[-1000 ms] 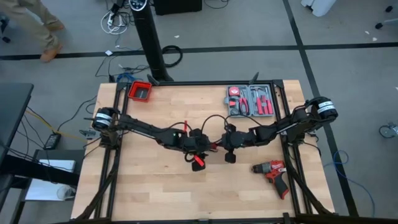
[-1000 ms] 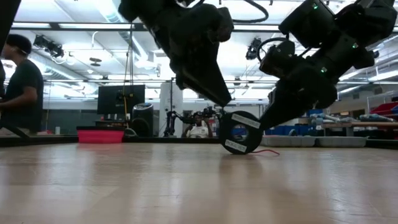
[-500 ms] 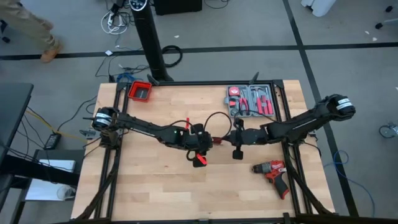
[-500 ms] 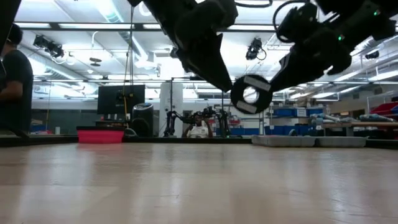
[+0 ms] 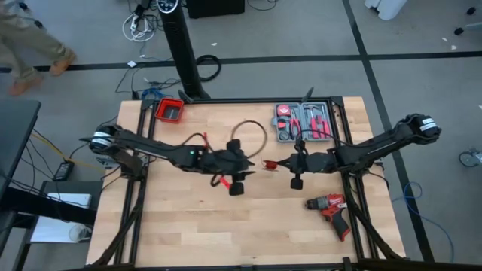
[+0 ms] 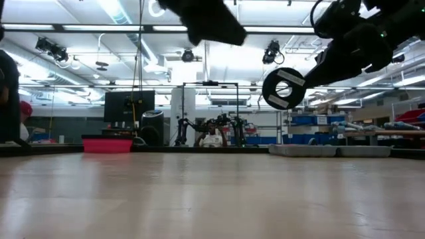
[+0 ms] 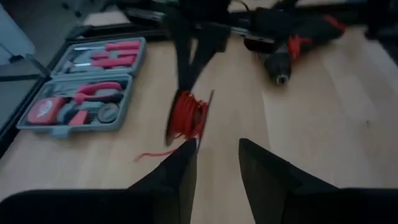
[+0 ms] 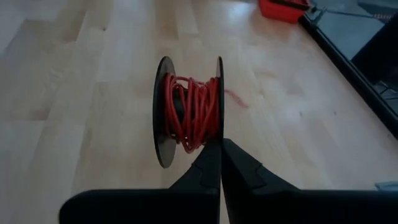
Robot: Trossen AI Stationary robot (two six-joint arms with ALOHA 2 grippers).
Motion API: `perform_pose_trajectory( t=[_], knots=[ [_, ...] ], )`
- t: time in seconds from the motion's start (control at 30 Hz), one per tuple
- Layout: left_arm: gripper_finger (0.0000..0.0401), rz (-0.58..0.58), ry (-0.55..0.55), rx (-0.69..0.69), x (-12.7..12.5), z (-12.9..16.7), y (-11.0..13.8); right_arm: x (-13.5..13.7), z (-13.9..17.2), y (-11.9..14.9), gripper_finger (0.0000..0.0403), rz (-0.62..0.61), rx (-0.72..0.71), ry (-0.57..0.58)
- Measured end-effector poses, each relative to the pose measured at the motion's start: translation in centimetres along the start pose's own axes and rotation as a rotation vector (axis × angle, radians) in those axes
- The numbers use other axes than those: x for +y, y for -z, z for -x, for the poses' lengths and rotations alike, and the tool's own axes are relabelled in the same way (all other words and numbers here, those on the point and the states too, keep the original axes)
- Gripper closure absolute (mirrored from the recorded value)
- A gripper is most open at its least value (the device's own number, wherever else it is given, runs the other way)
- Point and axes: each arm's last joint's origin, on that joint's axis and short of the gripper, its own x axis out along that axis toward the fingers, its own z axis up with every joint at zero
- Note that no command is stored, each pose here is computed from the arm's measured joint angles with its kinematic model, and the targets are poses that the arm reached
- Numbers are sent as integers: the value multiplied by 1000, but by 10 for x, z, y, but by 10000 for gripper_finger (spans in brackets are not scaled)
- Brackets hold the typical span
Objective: Coil cords
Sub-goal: Uncoil the red wire from the black spool
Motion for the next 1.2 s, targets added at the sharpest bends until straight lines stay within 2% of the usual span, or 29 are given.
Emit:
perform_pose_trajectory(
  t=[0.13,0.3,0.43,0.6,0.83,0.93,1.2],
  knots=[
    [277,100,-8,-86,9,6,26,1,1,-5,403,0,-61,-34],
    [277,225,11,-135,13,0,56,6,0,-17,403,40,-194,-170],
    [277,230,91,-152,11,-3,60,5,-1,-24,403,37,-273,-207],
    [277,143,114,-152,6,-2,60,1,-4,-24,403,26,-270,-248],
    [277,-80,-9,-126,5,-1,63,-1,-5,-23,403,11,-251,-293],
    [277,-129,13,-132,2,-1,63,1,-4,-23,403,59,-266,-352],
    [277,-133,141,-185,-8,2,59,3,0,-26,403,185,-352,-582]
  ],
)
